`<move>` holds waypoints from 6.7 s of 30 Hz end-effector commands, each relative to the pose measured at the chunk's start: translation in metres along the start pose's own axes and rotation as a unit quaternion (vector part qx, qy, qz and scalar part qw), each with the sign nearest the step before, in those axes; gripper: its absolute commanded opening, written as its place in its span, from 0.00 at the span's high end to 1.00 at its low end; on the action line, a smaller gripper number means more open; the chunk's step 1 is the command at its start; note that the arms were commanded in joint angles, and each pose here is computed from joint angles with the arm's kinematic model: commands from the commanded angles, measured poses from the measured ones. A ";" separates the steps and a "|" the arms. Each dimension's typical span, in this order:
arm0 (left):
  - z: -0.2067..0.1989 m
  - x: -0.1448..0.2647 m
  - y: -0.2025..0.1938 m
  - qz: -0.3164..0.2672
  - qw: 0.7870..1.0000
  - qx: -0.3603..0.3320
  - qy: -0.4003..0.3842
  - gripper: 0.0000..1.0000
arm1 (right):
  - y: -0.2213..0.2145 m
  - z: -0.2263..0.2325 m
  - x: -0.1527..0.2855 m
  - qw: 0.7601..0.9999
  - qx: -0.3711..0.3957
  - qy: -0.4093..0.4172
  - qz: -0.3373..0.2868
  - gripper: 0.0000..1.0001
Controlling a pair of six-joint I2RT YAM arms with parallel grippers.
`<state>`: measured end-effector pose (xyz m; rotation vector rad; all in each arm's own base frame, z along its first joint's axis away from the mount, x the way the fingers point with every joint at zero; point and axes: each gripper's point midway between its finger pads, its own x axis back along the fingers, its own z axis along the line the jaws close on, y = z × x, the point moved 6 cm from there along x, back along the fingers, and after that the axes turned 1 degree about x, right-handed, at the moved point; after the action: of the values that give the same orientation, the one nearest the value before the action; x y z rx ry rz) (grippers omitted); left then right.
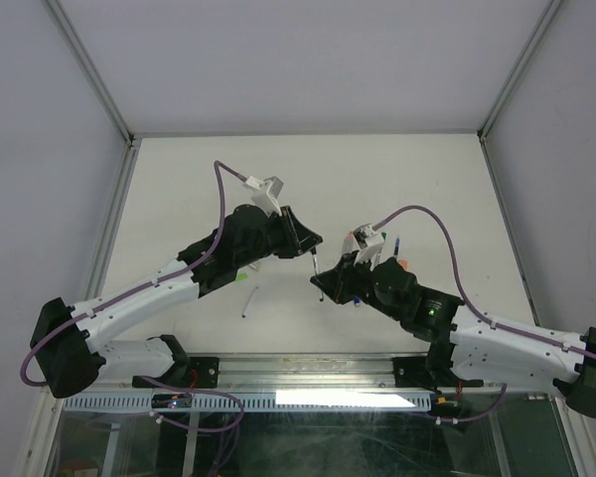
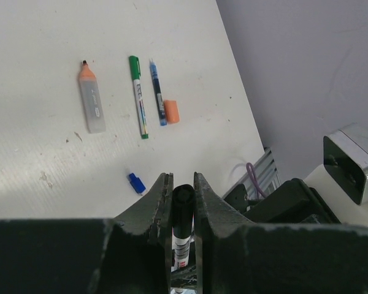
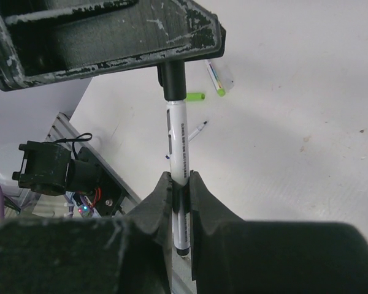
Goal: Insert the pens into the pen caps
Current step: Press the pen cap onto the pen, then place the pen at the center of the board, then pick up the pen from the center of the board.
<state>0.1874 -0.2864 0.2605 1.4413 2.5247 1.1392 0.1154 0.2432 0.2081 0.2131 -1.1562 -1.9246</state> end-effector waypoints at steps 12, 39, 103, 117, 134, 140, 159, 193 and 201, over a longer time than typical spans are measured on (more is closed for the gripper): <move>-0.022 -0.021 -0.055 0.107 0.993 -0.034 -0.038 1.00 | 0.154 -0.006 -0.005 0.979 0.023 -0.033 -0.202 1.00; -0.021 -0.022 -0.089 0.163 0.983 -0.072 -0.035 1.00 | 0.356 0.065 0.033 0.891 0.165 0.015 -0.422 1.00; 0.074 0.053 0.052 -0.012 0.975 -0.137 0.173 0.38 | 0.045 -0.144 -0.022 0.900 -0.083 -0.411 0.120 0.99; 0.108 0.061 0.027 -0.009 0.969 -0.119 0.218 0.38 | 0.028 -0.181 -0.050 0.863 -0.117 -0.462 0.167 0.94; 0.111 0.056 0.028 -0.004 0.966 -0.128 0.224 0.38 | 0.023 -0.216 -0.073 0.829 -0.106 -0.506 0.214 0.86; 0.112 0.056 0.029 -0.006 0.965 -0.129 0.229 0.38 | 0.016 -0.217 -0.072 0.821 -0.112 -0.510 0.230 0.82; 0.131 0.054 0.025 0.010 0.953 -0.123 0.278 0.37 | 0.068 -0.162 -0.040 0.898 -0.086 -0.399 0.161 0.68; 0.250 0.011 0.042 -0.012 0.852 0.056 0.520 0.45 | 0.012 -0.130 0.030 0.940 -0.109 -0.292 0.141 0.66; 0.262 0.005 0.040 -0.002 0.848 0.055 0.528 0.49 | 0.008 -0.131 0.029 0.939 -0.108 -0.292 0.148 0.65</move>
<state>0.2876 -0.1175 0.0848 1.0152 3.2028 2.3627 0.1681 0.1298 0.1416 -0.7305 -1.2574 -1.8333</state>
